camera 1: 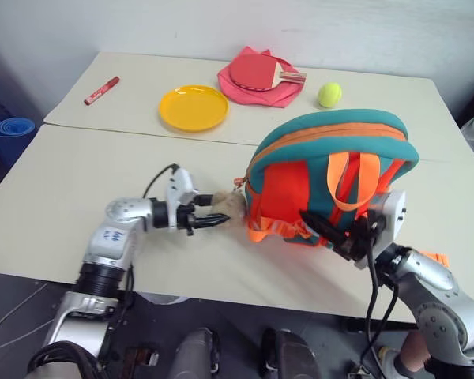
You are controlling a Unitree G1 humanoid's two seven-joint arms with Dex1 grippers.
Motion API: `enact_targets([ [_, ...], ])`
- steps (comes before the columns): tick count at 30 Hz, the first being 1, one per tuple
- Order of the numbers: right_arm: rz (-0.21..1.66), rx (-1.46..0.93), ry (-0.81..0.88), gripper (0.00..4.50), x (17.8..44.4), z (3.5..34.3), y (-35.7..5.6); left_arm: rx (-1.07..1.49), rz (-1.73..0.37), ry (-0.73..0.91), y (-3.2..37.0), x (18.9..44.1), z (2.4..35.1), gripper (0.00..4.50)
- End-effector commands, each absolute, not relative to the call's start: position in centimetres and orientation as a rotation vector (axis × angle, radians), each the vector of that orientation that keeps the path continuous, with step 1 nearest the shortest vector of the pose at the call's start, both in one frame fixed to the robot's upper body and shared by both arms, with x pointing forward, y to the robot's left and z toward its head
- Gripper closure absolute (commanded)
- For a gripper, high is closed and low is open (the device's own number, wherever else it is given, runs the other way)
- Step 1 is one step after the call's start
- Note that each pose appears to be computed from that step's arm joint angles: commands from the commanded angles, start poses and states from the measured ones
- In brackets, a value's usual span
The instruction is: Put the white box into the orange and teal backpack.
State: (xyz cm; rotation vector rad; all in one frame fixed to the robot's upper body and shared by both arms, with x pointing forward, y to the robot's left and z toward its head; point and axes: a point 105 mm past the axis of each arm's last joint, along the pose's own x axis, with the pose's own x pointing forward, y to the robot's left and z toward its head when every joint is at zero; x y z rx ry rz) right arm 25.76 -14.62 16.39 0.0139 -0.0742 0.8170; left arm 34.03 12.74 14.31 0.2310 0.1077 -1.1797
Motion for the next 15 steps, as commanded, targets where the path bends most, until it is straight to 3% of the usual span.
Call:
enact_targets([
  [1, 0.738, -0.172, -0.147, 1.95, 23.9, 17.3, -18.1, 0.283, -1.18, 0.076, 15.8, 32.2, 16.4, 1.0],
  [4, 0.718, -0.354, -0.07, 0.96, 21.6, 15.9, -21.8, 0.284, -1.114, 0.09, 18.7, 30.4, 16.2, 0.08],
  [7, 0.646, -0.475, -0.04, 0.05, 20.7, 15.4, -25.6, 0.338, -1.074, 0.091, 21.1, 28.3, 14.7, 0.0],
  [11, 0.653, -0.539, 0.023, 0.05, 20.4, 14.5, -28.2, 0.429, -1.02, 0.078, 21.9, 26.5, 13.9, 0.0],
  [15, 0.726, -0.58, 0.046, 0.05, 20.7, 13.8, -28.1, 0.469, -1.047, 0.08, 21.2, 25.4, 13.1, 0.0],
])
